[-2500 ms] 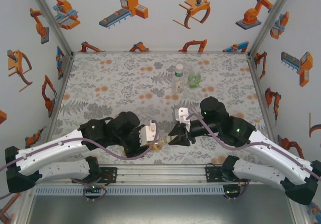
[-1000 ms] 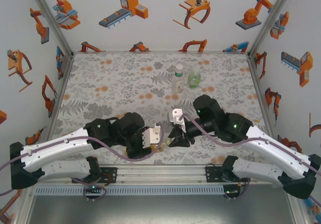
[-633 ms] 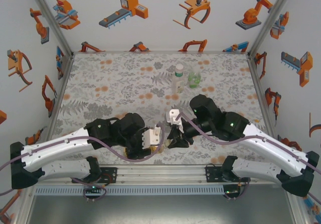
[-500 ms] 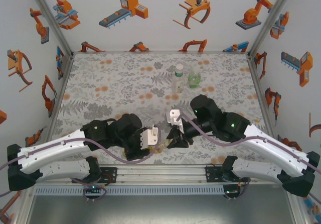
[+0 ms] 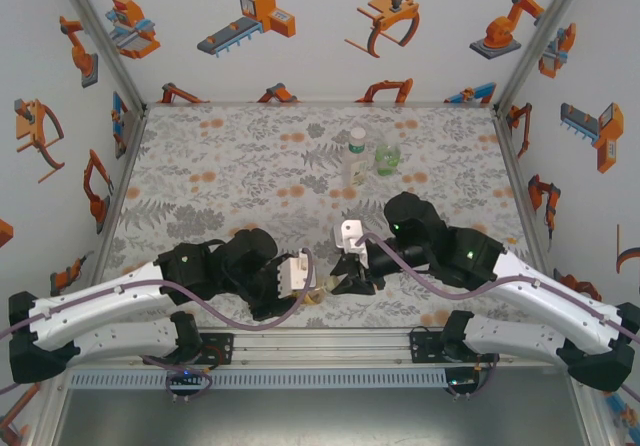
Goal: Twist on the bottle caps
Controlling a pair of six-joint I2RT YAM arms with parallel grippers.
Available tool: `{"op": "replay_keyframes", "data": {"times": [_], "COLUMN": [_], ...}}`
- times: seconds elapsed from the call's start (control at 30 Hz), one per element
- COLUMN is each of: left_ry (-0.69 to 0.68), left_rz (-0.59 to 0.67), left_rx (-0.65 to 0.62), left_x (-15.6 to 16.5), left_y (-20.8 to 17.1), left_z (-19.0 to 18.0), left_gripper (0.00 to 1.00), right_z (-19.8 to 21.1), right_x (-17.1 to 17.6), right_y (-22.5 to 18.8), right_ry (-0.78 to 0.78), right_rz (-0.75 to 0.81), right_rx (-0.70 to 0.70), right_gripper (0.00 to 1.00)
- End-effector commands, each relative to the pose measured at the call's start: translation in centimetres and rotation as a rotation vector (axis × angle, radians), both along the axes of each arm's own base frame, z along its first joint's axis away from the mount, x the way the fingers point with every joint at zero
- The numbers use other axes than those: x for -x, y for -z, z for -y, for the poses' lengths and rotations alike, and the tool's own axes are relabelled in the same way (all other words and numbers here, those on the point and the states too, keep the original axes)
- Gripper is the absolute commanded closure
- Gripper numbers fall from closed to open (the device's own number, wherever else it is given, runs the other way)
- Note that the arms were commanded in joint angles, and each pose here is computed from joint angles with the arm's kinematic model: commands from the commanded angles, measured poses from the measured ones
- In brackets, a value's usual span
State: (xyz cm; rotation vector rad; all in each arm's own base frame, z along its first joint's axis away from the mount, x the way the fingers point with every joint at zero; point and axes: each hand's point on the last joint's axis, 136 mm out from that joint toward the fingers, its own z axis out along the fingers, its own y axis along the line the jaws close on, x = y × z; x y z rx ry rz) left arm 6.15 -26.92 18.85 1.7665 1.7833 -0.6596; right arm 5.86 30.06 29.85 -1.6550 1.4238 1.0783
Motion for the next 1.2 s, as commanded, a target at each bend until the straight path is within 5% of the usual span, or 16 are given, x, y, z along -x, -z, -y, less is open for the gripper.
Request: {"op": "replay_keyframes", "data": {"times": [0.0, 0.27, 0.87, 1.17], "left_ry": [-0.027, -0.045, -0.037, -0.045], "left_rz": [0.016, 0.022, 0.067, 0.097], "left_rx": [0.105, 0.091, 0.081, 0.059], "left_x": [-0.8, -1.1, -1.7, -2.2], "left_y": [-2.4, -2.3, -2.5, -2.1], "left_z": [1.9, 2.0, 2.3, 2.4], "left_gripper": [0.97, 0.99, 1.0, 1.0], "right_z": [-0.2, -0.7, -0.1, 2.1], "right_x": [0.6, -0.5, -3.2, -4.3], "right_y": [0.9, 1.6, 4.9, 8.5], "right_ry": [-0.008, 0.159, 0.833, 1.124], "right_rz": [-0.043, -0.271, -1.181, -1.385], "right_rx": [0.031, 0.091, 0.232, 0.243], "right_gripper": [1.0, 1.0, 1.0, 1.0]}}
